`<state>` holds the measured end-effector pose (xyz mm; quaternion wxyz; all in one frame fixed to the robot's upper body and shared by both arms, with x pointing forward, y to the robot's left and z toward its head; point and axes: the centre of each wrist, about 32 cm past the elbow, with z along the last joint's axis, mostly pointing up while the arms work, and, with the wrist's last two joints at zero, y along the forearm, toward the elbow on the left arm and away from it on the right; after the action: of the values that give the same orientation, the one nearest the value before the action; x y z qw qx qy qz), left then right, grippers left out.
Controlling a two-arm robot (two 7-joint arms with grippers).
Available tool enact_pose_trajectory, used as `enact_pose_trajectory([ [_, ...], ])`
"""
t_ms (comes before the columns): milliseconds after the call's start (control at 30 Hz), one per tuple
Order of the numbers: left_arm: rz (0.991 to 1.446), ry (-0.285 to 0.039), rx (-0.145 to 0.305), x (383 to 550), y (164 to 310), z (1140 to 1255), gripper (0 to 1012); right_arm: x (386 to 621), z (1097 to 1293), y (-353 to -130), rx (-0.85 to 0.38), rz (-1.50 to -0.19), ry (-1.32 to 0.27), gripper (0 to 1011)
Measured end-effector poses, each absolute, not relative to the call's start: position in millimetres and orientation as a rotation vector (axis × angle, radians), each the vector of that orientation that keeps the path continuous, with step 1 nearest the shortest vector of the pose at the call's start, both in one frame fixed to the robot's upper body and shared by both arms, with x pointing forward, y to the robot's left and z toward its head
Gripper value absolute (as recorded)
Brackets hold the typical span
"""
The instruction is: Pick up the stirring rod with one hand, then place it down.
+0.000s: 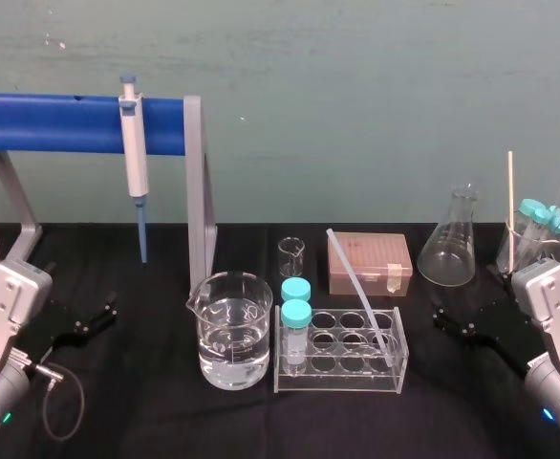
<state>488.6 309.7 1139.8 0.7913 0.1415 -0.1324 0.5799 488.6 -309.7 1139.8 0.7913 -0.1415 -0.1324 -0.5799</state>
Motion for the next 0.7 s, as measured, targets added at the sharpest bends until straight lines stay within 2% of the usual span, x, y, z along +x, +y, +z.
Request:
enact_pose_trajectory([
  [700, 1.248, -0.285, 0.305, 488.6, 309.7, 1139.8, 1000, 488.6, 1139.8, -309.7, -0.304, -1.248, -0.285, 1002],
])
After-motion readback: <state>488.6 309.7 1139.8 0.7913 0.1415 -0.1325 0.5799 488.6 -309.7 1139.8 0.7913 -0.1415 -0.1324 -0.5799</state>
